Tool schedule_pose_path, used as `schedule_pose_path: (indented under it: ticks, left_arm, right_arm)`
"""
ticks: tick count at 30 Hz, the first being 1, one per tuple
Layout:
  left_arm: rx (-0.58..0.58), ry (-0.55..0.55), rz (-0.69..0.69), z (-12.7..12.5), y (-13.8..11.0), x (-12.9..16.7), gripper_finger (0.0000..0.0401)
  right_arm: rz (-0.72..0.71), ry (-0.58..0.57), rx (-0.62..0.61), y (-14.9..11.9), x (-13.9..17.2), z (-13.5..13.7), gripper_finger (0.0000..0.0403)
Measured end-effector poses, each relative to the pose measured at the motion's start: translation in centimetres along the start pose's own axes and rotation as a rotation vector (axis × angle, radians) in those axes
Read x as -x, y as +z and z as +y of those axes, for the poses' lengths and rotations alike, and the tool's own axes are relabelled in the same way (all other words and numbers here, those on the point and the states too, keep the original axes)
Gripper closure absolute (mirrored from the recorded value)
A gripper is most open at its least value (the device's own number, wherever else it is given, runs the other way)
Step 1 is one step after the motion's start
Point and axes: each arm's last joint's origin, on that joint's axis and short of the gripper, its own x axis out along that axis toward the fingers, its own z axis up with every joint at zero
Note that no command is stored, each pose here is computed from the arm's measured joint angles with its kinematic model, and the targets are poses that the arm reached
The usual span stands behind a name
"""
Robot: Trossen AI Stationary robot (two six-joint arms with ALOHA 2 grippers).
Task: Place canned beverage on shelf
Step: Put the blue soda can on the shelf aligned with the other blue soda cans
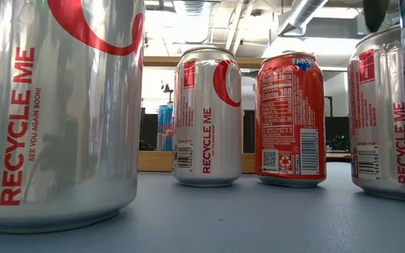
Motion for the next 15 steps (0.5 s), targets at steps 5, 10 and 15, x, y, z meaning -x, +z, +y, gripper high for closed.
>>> schedule_pose_path:
  ticks: [5,10,15]
  left_arm:
    - [0.002,0.000,0.002,0.00,-0.02,0.00,0.0222]
    - [0.003,0.001,0.003,0.00,-0.03,0.00,0.0222]
    - [0.003,0.026,0.002,0.08,-0.02,0.00,0.0222]
  right_arm:
    - [0.038,-0.008,-0.040,-0.05,-0.76,0.10,0.0102]
    - [0.060,-0.011,-0.137,-0.22,-0.88,-0.05,0.0128]
    - [0.071,-0.016,-0.266,-0.33,-0.90,-0.23,0.0185]
